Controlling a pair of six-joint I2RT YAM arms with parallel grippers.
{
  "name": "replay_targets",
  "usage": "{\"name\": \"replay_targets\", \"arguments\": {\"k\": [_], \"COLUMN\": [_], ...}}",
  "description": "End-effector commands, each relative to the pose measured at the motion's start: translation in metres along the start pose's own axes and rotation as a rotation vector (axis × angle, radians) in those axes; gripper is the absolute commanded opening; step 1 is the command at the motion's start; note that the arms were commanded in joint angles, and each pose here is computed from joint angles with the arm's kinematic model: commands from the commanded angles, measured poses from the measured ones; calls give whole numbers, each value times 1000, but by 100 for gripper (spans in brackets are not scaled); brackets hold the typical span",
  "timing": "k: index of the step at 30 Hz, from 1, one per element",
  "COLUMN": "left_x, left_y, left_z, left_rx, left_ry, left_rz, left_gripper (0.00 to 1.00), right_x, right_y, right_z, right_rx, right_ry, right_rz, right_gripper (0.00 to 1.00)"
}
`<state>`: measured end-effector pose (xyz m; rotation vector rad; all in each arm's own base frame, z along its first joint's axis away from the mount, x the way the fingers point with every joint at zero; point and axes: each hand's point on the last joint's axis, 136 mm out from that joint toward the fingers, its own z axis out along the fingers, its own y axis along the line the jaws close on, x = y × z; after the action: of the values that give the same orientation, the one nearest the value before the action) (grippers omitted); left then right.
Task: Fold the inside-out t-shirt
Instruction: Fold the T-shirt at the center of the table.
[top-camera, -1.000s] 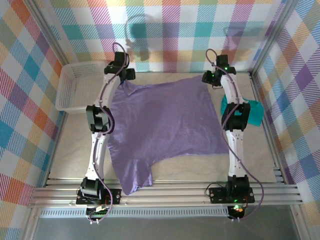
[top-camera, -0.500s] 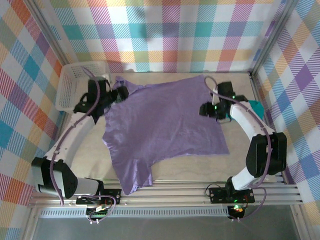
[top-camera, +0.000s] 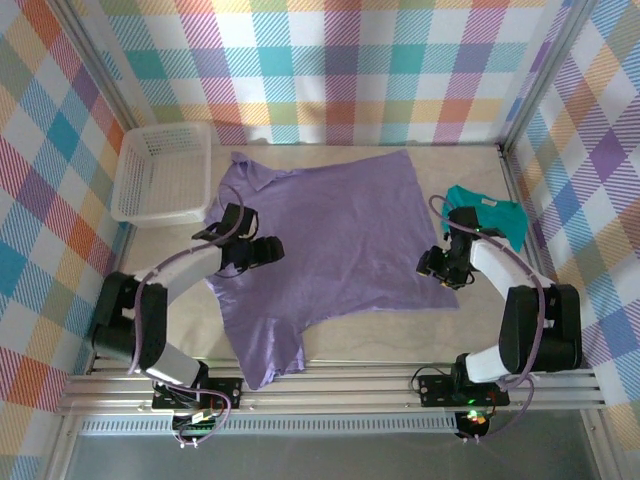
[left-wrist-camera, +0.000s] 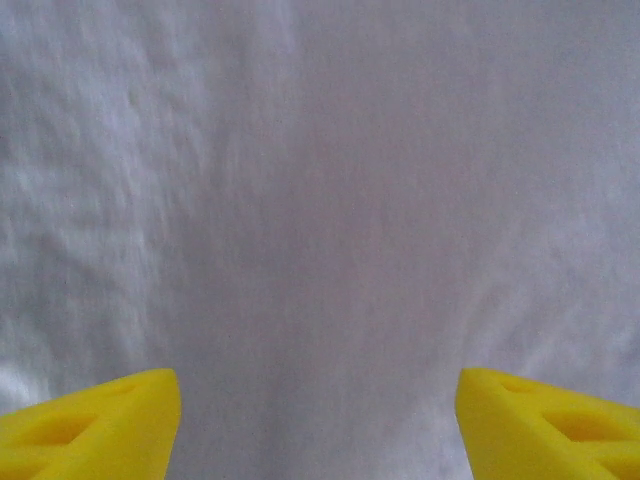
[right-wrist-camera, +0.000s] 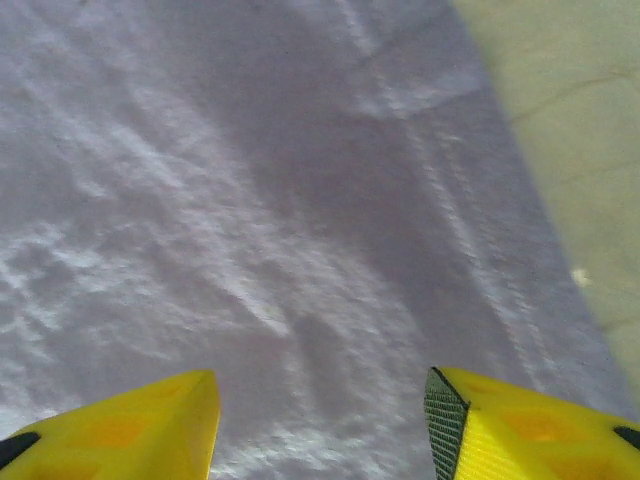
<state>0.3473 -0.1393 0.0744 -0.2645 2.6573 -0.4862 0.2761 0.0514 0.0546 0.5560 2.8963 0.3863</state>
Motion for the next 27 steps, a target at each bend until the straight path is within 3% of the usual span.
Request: {"name": "replay_targets", "arguments": {"k": [1,5,14,23,27], "left_x": [-39,-45,-36,-32,-29], "left_y": [1,-3,-29,-41,-39], "left_z": [-3,-8,-8,-10,-10], "left_rx": [-61,-53,42,83,79], "left_ry": [-95,-112,-86,-63,-55], "left_rz": [20,19,10,25,29], "left_gripper": [73,73,73,73,73], "right_x": [-7,-1,23,44,44], "right_y": [19,-23,-72,-89,-90], "right_z": [-1,-8,-10,14,20], "right_rx": [-88,129,210,263,256], "right_ry": [-7,6,61,135,130], "right_rz": [-10,49,251,293,294], "right_gripper": [58,59,57,53,47]}}
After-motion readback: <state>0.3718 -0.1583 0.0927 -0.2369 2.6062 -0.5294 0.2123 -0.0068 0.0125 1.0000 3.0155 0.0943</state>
